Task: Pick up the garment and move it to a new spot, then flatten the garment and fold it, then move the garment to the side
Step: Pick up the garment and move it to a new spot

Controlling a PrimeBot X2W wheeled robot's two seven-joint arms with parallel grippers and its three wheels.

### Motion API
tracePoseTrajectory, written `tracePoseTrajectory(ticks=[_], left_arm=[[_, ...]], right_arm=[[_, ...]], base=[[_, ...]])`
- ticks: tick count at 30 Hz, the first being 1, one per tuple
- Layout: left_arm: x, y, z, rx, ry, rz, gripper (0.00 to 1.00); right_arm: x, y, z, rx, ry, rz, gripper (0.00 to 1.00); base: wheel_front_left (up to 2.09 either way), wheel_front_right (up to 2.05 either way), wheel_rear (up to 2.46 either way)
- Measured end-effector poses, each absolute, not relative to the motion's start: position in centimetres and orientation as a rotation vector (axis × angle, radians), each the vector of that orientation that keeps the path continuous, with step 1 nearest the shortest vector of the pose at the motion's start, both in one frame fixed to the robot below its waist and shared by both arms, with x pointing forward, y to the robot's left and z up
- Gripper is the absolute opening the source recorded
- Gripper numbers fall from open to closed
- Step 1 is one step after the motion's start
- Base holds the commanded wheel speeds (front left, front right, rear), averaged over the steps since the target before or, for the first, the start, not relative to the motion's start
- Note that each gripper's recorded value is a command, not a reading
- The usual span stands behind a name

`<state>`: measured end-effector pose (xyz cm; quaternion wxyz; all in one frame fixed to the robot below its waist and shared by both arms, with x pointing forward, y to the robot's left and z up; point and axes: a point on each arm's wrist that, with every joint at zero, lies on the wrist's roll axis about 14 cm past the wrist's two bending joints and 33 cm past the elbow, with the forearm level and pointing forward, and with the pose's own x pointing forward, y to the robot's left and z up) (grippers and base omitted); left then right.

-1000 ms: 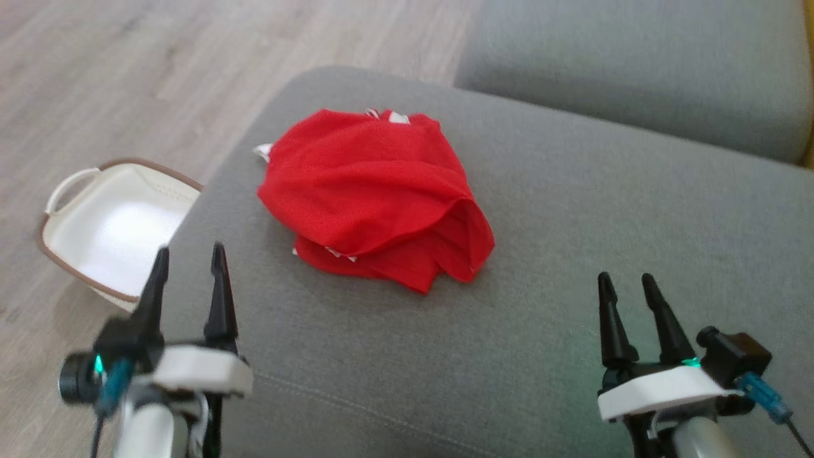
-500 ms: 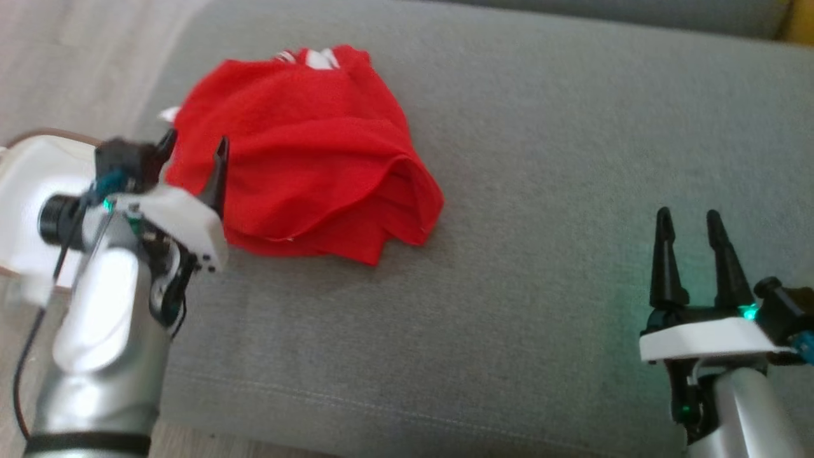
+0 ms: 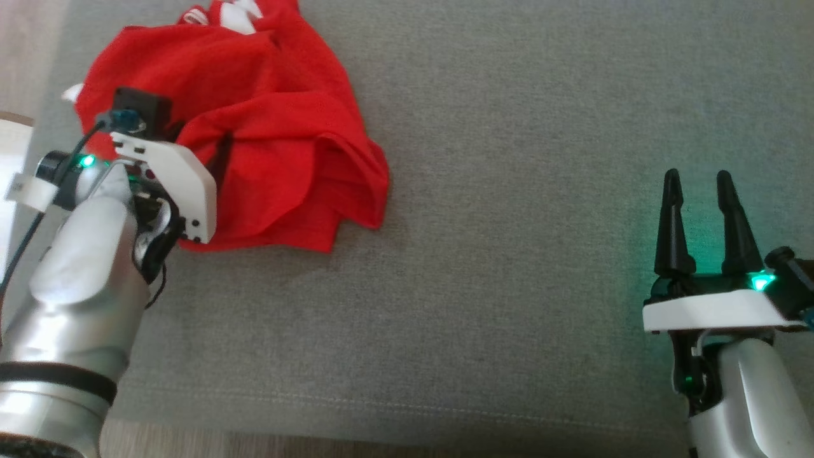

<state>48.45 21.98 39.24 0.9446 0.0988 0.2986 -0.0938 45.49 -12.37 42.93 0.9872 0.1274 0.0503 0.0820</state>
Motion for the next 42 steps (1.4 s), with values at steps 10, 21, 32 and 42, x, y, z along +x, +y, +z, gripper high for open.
tracePoseTrajectory(ticks=[10, 21, 32, 42], left_arm=[[50.1, 22.4, 42.5, 0.189, 0.435, -0.186, 0.00], [51.4, 21.4, 56.0, 0.157, -0.004, -0.154, 0.00], [48.8, 16.5, 67.6, 0.078, -0.369, -0.187, 0.00], [48.3, 11.3, 68.5, 0.083, -0.385, -0.299, 0.00]], right_arm=[[45.1, -13.4, 44.6, 0.256, 0.063, 0.142, 1.00], [42.3, -12.5, 48.0, 0.300, 0.001, 0.174, 1.00], [40.5, -13.5, 50.3, 0.316, -0.055, 0.155, 1.00], [39.6, -15.3, 50.4, 0.318, -0.065, 0.103, 1.00]], base=[[0.00, 0.00, 0.00], [0.00, 0.00, 0.00], [0.00, 0.00, 0.00], [0.00, 0.00, 0.00]])
